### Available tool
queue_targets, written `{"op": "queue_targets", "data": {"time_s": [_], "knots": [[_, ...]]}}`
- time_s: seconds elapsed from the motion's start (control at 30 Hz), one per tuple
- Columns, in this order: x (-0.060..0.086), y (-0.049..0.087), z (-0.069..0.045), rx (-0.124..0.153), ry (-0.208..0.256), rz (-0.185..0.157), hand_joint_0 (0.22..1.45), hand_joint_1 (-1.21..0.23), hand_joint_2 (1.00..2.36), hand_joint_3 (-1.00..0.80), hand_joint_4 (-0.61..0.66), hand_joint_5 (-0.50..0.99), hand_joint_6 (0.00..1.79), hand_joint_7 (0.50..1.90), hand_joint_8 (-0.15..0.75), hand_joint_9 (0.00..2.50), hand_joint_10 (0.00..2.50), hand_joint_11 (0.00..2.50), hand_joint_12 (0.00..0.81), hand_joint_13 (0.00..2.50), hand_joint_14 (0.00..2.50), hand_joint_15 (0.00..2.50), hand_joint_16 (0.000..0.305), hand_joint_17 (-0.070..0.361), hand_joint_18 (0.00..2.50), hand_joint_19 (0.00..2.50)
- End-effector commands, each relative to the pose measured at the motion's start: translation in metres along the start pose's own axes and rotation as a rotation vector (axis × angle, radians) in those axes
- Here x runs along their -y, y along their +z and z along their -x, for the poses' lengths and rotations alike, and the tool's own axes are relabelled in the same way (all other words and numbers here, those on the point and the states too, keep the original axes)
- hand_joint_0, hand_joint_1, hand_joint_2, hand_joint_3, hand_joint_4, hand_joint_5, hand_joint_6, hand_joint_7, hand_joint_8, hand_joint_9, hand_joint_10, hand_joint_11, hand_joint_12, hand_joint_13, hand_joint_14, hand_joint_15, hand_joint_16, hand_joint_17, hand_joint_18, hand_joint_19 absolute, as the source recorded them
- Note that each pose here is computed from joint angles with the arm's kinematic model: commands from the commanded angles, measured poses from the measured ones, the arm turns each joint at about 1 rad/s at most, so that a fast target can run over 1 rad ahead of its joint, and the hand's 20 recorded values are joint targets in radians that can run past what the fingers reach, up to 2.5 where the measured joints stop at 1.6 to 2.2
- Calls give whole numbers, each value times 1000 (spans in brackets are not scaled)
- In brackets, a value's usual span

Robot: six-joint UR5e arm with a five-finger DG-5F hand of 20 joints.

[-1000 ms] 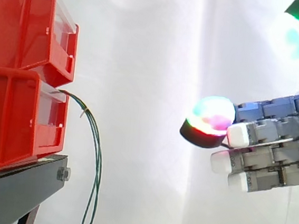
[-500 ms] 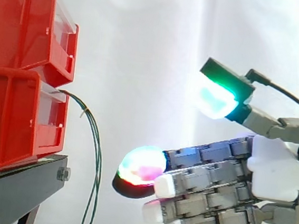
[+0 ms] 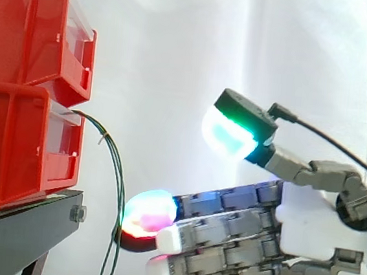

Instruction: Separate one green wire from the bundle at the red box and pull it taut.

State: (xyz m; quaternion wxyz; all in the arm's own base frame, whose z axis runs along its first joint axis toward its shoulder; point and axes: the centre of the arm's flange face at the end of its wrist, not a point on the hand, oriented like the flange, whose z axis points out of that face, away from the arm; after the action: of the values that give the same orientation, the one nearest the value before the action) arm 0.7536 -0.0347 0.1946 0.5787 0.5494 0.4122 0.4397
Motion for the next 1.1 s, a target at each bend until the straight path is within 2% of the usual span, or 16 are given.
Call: {"op": "queue_targets", "data": {"time_s": [0.0,0.03,0.17,0.23,0.5,0.63,0.8,0.9,0.93,1.07], "knots": [[10,16,-7,-19,6,-17,526,-562,1000,-500,270,-152,502,764,253,906,8,257,354,662,7,204,47,106,565,297],[14,17,-8,-21,5,-23,527,-563,1000,-500,268,-151,502,763,254,910,8,254,355,662,8,208,47,107,566,297],[6,22,-11,-27,-8,-23,529,-570,1000,-500,262,-144,502,767,254,913,10,253,354,664,8,206,48,108,569,294],[1,24,-13,-30,-11,-12,530,-571,1000,-500,264,-141,503,776,258,931,10,262,355,663,9,205,48,108,568,298],[1,24,-16,-39,-23,-10,539,-595,1000,-500,290,-129,503,824,254,986,10,318,351,695,9,235,48,109,583,305],[-6,26,-23,-53,-17,1,539,-597,1000,-500,290,-129,503,822,252,1005,10,334,352,704,9,234,48,109,587,314],[-13,30,-24,-51,-28,7,516,-591,1000,-500,263,-141,503,821,252,923,10,338,362,683,10,252,51,115,580,317],[-13,31,-22,-48,-26,11,497,-579,1000,-500,231,-149,502,813,248,894,11,388,369,679,10,264,53,119,582,318],[-3,31,-19,-45,-29,0,484,-563,1000,-500,230,-152,502,808,254,914,15,471,373,712,11,297,54,121,590,334],[0,33,-17,-46,-27,1,476,-545,1000,-500,241,-152,503,810,259,920,15,482,377,782,13,349,55,123,667,369]]}}
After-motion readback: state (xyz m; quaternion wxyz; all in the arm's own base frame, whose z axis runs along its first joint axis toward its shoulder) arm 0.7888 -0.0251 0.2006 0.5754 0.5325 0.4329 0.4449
